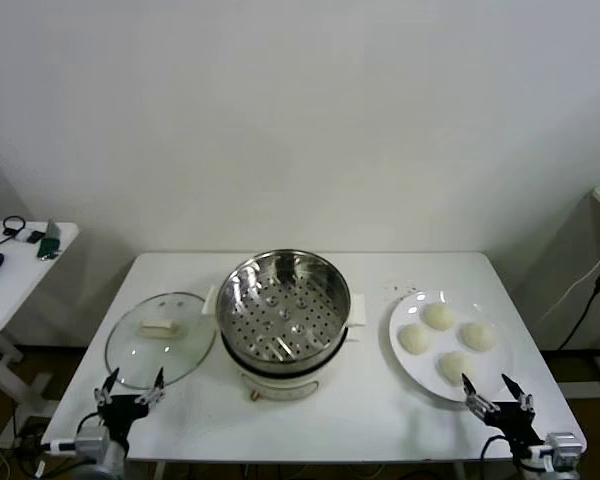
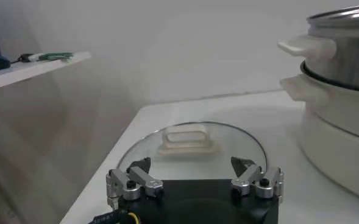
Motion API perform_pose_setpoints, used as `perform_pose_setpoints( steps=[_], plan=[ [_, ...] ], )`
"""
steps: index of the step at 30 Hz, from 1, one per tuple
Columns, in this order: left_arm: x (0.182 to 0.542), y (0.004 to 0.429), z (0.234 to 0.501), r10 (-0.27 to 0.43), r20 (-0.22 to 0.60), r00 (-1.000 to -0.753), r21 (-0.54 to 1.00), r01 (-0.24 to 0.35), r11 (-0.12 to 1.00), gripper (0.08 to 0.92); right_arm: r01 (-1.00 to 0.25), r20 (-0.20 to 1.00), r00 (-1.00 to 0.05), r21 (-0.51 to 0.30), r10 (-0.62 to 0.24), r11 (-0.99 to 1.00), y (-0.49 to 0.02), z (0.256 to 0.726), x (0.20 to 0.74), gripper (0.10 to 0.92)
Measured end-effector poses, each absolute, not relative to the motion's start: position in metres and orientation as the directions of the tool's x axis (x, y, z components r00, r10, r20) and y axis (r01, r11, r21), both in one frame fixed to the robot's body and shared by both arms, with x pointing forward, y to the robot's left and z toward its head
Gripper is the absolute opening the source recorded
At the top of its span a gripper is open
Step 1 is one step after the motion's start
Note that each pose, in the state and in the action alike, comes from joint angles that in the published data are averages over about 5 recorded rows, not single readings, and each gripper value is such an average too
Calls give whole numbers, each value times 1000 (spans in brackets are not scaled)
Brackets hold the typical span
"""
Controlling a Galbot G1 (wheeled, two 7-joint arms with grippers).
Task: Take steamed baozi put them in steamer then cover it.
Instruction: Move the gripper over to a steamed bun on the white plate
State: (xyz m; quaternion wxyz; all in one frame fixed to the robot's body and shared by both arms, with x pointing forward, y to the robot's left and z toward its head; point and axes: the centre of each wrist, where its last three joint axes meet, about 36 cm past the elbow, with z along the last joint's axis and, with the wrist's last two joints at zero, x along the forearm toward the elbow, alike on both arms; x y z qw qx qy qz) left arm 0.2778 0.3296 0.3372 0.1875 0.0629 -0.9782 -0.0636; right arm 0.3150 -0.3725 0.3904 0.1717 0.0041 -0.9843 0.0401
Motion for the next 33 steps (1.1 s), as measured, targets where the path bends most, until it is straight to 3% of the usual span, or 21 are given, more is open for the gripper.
perform_pose_setpoints(
  steps=[5, 11, 22, 27, 33],
  plan=[
    [278, 329, 340, -139, 349, -927, 151, -90, 984, 823, -66, 311, -950, -136, -21, 989, -375, 408, 360, 823],
    [281, 326, 342, -122, 337, -934, 146, -76, 986, 823, -207, 325, -939, -264, -115, 942, -375, 440, 437, 823],
    [281, 312, 345, -102, 320, -942, 126, -64, 990, 823, -625, 559, -765, -520, -322, 582, -386, 511, 548, 823],
    [278, 306, 343, -100, 321, -942, 120, -65, 991, 823, -783, 698, -620, -520, -359, 341, -398, 538, 590, 823],
    [277, 304, 343, -107, 316, -943, 114, -75, 991, 823, -892, 841, -451, -431, -300, 132, -406, 565, 630, 823]
  ],
)
